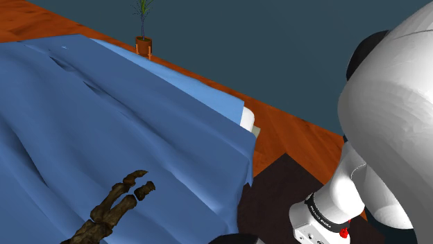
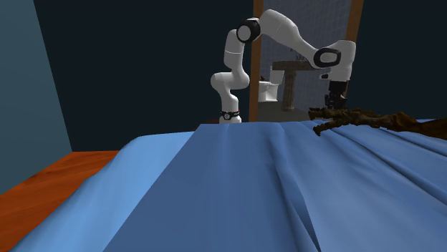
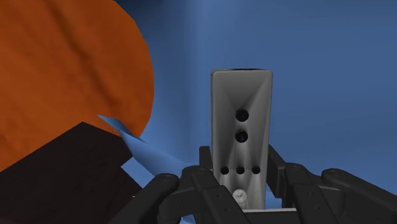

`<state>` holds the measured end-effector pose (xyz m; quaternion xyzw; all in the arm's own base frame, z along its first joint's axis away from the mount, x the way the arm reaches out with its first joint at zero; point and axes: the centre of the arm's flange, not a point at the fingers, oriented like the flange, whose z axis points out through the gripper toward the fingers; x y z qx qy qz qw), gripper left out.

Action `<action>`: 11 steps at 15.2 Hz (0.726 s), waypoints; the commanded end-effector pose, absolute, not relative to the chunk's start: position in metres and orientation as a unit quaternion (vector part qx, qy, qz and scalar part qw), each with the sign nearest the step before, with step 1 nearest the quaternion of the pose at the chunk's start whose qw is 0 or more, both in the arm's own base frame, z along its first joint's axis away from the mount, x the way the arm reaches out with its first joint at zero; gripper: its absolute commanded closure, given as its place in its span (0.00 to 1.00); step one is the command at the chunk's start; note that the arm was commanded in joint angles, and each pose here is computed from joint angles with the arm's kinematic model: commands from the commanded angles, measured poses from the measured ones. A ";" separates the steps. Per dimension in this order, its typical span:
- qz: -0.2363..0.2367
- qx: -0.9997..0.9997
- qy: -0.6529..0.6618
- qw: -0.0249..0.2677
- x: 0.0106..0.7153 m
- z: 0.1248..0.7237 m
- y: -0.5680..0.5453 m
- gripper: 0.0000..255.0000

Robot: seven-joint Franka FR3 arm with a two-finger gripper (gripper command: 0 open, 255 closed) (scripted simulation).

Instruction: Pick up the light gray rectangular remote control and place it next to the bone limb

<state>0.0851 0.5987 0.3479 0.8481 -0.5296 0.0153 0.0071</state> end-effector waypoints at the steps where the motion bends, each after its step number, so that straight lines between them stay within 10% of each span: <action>1: 0.015 0.848 -0.530 0.007 0.085 0.339 0.598 1.00; 9: 0.015 0.848 -0.530 0.007 0.085 0.339 0.598 1.00; 10: 0.015 0.848 -0.530 0.007 0.085 0.339 0.598 0.00; 11: 0.015 0.848 -0.530 0.007 0.085 0.339 0.598 0.00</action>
